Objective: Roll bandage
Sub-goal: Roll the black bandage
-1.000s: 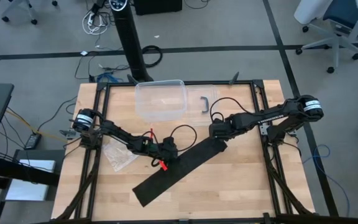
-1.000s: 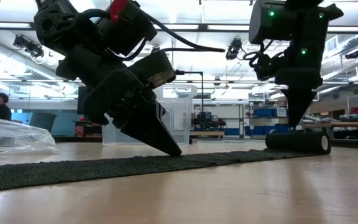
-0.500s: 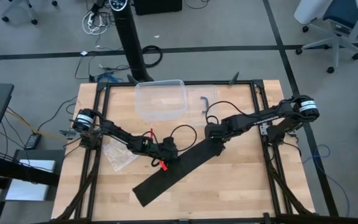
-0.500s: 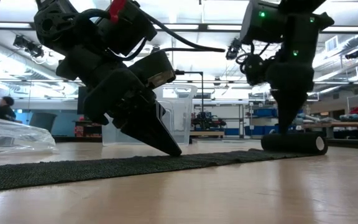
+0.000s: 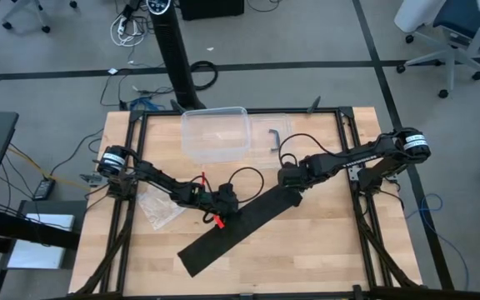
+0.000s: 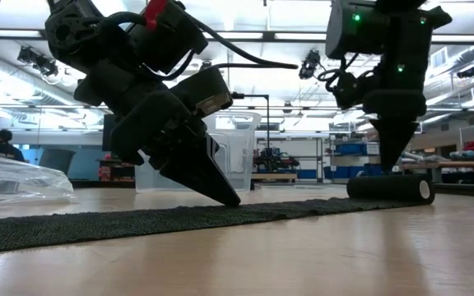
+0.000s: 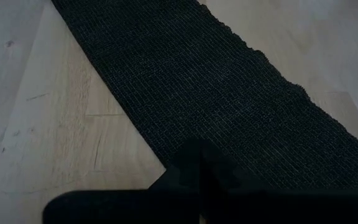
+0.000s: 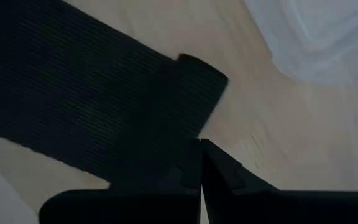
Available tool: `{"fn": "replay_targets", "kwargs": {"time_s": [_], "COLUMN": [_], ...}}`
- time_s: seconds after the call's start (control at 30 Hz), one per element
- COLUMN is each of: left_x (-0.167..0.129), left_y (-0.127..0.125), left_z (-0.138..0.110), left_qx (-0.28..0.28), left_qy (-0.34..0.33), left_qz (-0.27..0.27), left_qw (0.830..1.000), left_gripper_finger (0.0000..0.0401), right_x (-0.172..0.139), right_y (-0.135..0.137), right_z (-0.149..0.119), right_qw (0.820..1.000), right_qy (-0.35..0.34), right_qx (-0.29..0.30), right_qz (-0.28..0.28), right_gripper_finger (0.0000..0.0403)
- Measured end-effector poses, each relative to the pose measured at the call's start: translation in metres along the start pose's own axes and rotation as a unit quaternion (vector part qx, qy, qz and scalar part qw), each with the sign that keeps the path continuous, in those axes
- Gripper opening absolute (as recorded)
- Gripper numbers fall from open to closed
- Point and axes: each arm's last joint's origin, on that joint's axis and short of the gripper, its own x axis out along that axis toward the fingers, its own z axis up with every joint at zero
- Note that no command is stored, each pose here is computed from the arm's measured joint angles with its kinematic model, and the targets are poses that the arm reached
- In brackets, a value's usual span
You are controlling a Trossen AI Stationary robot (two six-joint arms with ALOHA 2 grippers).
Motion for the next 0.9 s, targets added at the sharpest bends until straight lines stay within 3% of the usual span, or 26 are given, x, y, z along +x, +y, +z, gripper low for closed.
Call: {"fn": "replay_targets", "kwargs": {"time_s": [0.6,0.9], "left_x": [0.0,0.0], "left_y": [0.0,0.0], "left_z": [0.0,0.0], "left_qx": [-0.003,-0.003], "left_qy": [0.002,0.003], "left_qz": [0.0,0.0], "left_qw": [1.0,1.0], "left_gripper_finger": [0.0,0.0], "right_x": [0.011,-0.005], "right_y": [0.015,0.012], "right_z": [0.009,0.006], "right_qw": [0.997,0.999], "right_qy": [-0.012,-0.02], "right_qx": [-0.026,-0.024], "right_qz": [0.065,0.018], "right_gripper_finger": [0.0,0.0]}}
